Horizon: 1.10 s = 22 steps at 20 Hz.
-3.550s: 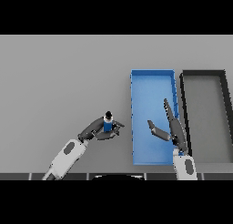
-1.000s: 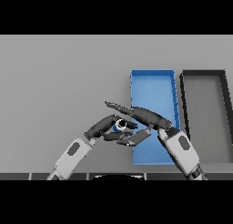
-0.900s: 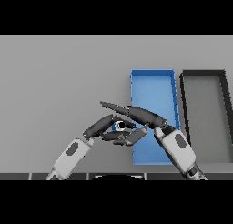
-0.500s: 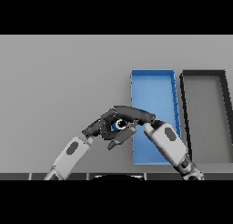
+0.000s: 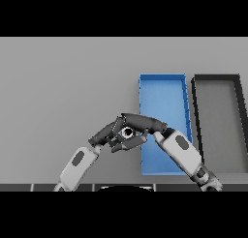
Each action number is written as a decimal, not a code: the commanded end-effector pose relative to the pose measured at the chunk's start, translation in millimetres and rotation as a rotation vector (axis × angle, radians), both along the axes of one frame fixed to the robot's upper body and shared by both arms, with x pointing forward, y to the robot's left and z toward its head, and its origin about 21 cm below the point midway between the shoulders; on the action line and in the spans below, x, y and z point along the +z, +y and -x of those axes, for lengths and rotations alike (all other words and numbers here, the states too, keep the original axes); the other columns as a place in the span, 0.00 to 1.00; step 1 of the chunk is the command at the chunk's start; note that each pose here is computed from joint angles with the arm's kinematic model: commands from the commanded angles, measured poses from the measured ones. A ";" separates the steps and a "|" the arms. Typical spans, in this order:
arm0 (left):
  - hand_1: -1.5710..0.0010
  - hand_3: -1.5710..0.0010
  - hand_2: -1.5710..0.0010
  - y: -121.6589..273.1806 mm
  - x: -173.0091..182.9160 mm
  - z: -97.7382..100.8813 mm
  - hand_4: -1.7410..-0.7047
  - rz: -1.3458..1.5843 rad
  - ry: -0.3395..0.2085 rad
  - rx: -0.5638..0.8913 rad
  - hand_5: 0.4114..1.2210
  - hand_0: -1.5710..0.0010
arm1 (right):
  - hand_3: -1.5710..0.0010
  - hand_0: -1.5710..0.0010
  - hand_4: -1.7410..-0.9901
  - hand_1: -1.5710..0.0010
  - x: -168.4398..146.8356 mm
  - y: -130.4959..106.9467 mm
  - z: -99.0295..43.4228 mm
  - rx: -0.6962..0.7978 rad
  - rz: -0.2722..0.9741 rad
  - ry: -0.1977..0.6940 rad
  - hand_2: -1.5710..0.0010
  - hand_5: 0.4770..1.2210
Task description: Pick up the blue pipe and place it into the blue bin.
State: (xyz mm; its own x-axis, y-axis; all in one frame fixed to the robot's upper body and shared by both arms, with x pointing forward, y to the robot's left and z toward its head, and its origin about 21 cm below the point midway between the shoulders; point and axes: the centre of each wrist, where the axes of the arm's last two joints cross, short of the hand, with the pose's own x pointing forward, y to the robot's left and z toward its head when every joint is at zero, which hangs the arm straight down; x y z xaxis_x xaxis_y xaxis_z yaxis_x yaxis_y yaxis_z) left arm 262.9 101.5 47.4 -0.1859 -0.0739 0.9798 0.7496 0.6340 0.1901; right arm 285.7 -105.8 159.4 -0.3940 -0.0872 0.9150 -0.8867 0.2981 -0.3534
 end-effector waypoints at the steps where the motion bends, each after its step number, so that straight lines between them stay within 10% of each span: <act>1: 0.04 0.04 0.12 2.1 -1.2 -1.0 0.01 0.006 0.004 -0.002 1.00 0.03 | 0.04 0.03 0.35 0.03 -3.4 -2.3 1.2 -0.006 0.000 0.016 0.03 0.91; 5: 0.56 0.57 0.60 9.6 -1.9 -3.3 0.42 -0.089 -0.119 -0.074 1.00 0.53 | 0.02 0.01 0.34 0.01 -2.0 -1.0 7.6 -0.011 -0.005 0.066 0.01 0.96; 8: 0.77 0.78 0.80 11.8 -0.2 -4.1 0.63 -0.133 -0.161 -0.098 0.87 0.76 | 0.01 0.01 0.33 0.01 3.2 -0.3 7.1 -0.017 0.015 0.063 0.01 0.98; 13: 0.93 0.93 0.93 13.3 -0.6 -7.8 0.80 -0.183 -0.150 -0.048 0.40 0.92 | 0.00 0.00 0.33 0.00 2.2 5.0 4.9 -0.017 0.021 0.046 0.00 0.99; 22: 0.99 0.99 0.99 14.4 -6.8 -7.2 0.82 -0.187 -0.078 -0.013 0.19 0.99 | 0.00 0.00 0.34 0.00 6.2 1.4 4.4 -0.021 -0.013 0.081 0.00 1.00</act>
State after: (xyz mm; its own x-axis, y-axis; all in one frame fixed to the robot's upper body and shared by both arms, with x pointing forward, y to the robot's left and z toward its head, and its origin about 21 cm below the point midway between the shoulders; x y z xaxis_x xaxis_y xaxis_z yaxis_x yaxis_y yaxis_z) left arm 270.1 116.0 40.6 -0.2620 -0.2520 0.9316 0.7361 0.5721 0.3617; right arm 281.3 -104.5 165.8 -0.3203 -0.0967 0.9424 -0.9065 0.3201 -0.2752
